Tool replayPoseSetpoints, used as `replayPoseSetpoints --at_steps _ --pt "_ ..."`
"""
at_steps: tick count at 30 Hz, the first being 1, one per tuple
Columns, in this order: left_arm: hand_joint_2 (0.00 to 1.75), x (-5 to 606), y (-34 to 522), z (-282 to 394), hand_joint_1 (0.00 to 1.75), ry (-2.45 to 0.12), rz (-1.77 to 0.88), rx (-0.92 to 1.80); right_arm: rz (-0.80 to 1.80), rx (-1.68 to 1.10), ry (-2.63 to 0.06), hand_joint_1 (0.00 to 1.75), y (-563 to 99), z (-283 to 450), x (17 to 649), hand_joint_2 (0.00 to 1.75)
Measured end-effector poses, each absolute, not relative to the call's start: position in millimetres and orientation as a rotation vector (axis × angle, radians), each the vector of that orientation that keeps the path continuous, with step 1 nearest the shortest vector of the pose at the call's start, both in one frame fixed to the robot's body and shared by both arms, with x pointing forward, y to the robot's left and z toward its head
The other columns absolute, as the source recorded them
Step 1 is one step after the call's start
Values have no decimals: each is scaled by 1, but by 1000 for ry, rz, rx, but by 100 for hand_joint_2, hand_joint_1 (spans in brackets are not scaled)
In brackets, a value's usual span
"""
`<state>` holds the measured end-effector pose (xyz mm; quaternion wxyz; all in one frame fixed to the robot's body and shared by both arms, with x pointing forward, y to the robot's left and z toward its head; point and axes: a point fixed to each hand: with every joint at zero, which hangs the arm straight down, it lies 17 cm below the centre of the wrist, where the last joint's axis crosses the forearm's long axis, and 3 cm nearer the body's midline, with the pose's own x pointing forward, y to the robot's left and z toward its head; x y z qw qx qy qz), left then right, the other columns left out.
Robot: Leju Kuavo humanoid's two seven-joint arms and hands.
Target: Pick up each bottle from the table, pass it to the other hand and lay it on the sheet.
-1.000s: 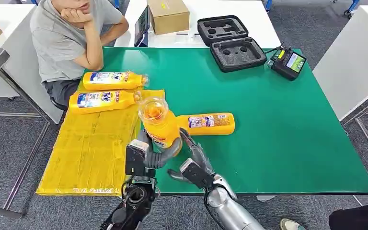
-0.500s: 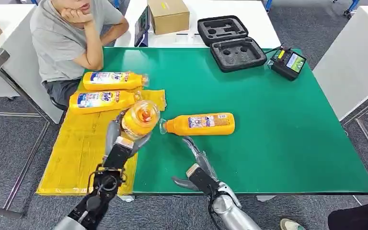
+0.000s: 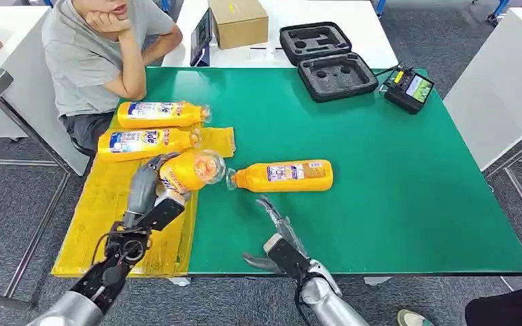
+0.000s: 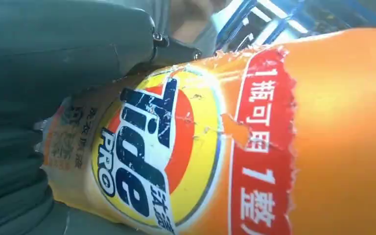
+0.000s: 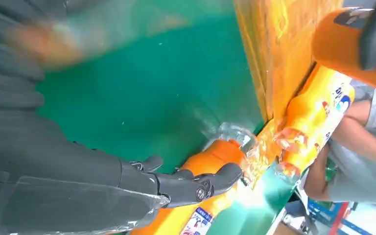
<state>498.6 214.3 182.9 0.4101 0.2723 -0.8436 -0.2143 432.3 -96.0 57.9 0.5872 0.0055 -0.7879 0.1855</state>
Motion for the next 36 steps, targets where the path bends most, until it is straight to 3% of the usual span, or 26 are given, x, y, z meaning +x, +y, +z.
replayPoseSetpoints --at_steps 8,16,21,29,36 --pt "175 537 271 160 175 -1899 -1079 1072 407 85 -1839 0 -82 66 433 175" --pt "175 568 340 146 175 -1614 -1426 1092 382 123 -1829 0 -79 66 432 175" --pt "175 581 375 164 175 -1518 -1501 1139 388 139 -1830 0 -75 67 431 175" --pt "175 586 389 147 175 -1306 -1620 991 378 152 -1835 0 -74 72 436 175" --pt "175 568 352 121 175 -1257 -1600 661 379 146 -1832 0 -79 70 436 175"
